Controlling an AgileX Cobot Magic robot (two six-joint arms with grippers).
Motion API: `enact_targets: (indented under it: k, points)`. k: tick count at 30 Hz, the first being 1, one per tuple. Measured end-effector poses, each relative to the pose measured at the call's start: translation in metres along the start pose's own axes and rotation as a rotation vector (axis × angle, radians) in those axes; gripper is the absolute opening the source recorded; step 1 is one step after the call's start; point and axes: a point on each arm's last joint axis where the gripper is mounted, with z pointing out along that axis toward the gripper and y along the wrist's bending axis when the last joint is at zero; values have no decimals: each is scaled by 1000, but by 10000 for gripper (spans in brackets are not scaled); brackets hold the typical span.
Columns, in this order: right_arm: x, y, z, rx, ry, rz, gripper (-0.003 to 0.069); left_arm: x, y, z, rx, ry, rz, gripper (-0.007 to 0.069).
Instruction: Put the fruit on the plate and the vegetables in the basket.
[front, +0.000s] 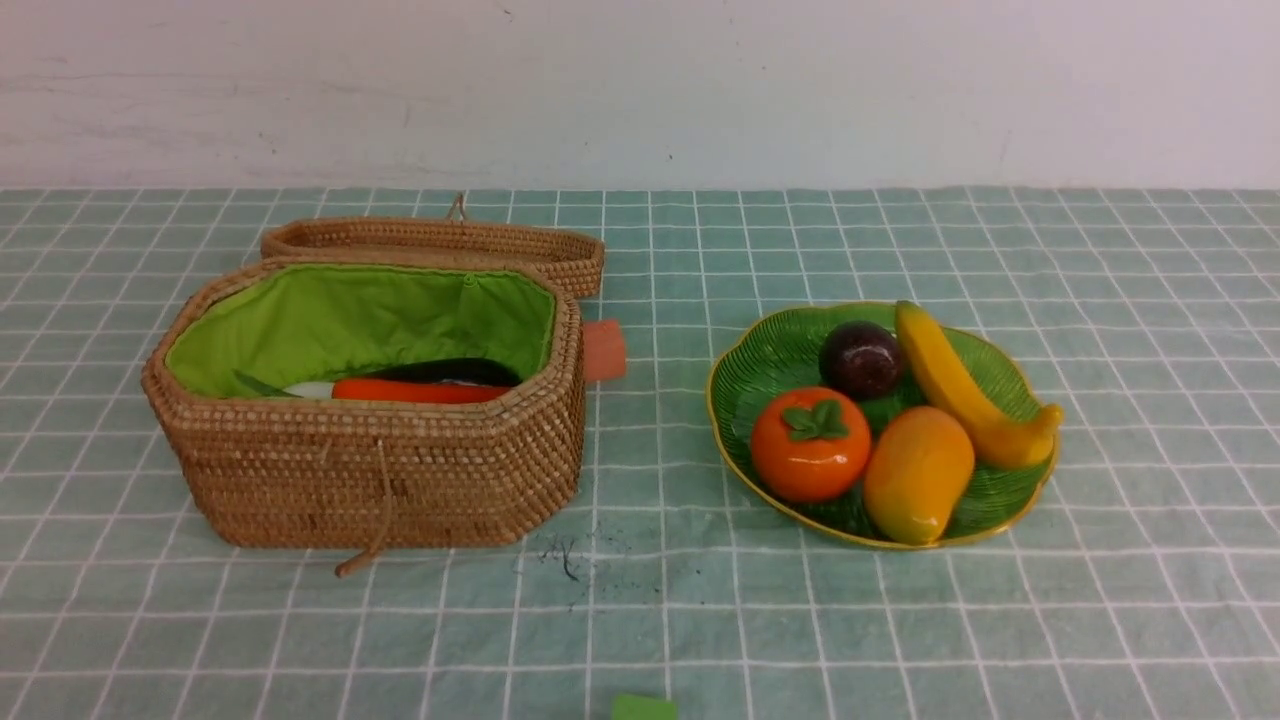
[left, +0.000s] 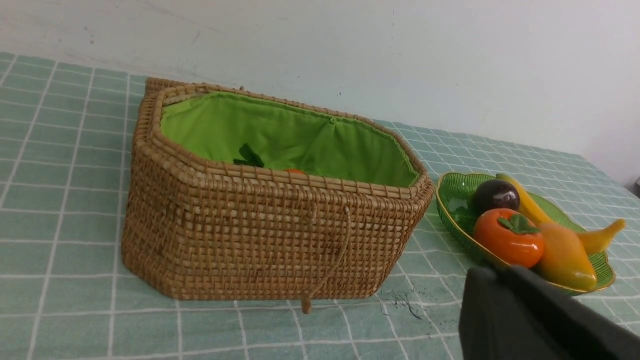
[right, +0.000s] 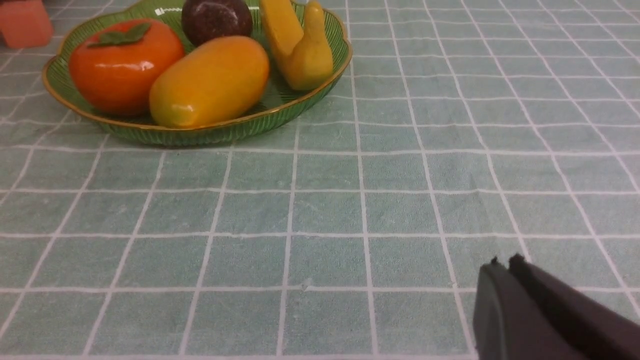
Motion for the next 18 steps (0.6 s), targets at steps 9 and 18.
enact_targets:
  k: [9, 18]
  points:
    - [0, 0, 0, 0, 0, 0, 20, 0, 0, 0, 0, 0, 0, 19]
    - [0, 0, 0, 0, 0, 0, 32, 3, 1, -2, -81, -6, 25, 6]
